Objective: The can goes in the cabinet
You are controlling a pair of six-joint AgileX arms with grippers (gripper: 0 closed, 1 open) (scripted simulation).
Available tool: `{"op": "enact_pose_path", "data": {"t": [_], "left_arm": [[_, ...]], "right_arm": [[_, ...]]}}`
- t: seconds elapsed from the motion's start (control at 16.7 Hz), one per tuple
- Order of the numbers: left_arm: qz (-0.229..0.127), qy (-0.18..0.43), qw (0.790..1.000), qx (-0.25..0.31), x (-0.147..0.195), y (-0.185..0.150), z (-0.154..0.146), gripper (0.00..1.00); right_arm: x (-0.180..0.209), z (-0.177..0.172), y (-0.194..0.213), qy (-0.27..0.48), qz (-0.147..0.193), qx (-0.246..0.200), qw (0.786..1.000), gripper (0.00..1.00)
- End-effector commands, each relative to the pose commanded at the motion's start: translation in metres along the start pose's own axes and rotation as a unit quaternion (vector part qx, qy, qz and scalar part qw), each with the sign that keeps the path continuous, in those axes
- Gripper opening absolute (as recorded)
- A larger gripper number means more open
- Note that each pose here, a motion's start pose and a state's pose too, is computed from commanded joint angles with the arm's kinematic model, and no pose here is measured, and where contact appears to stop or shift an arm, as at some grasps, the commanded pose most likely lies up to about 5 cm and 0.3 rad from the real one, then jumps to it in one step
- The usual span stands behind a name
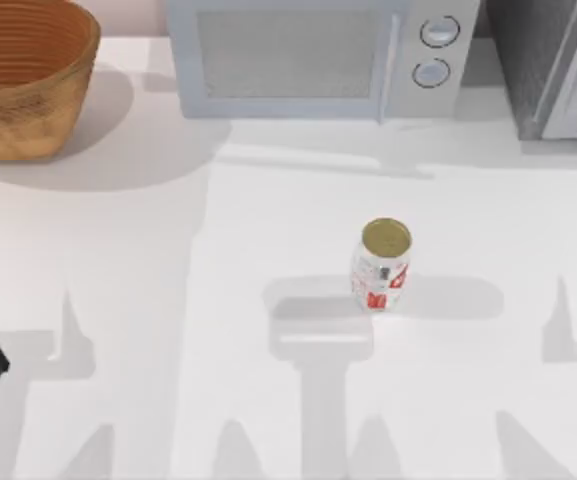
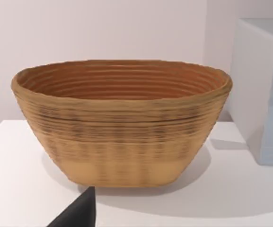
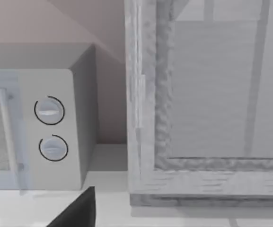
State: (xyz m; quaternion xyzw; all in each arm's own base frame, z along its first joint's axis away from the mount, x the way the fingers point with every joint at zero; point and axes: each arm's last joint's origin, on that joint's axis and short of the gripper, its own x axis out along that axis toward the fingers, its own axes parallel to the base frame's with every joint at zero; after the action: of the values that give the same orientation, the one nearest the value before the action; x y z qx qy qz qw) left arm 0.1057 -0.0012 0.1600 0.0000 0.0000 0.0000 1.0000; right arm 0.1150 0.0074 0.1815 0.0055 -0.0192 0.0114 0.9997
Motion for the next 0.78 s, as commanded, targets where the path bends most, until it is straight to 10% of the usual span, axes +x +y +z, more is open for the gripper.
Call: {"op": "enact_pose_path", "data": {"t": [0.78], "left_arm": [[0.000,0.000,1.000,0.000,0.000,0.000,0.000,1.00]], "right_arm": [[0.101,0.015,0.114,-0.027,0.018,0.033,0.999,1.00]]}}
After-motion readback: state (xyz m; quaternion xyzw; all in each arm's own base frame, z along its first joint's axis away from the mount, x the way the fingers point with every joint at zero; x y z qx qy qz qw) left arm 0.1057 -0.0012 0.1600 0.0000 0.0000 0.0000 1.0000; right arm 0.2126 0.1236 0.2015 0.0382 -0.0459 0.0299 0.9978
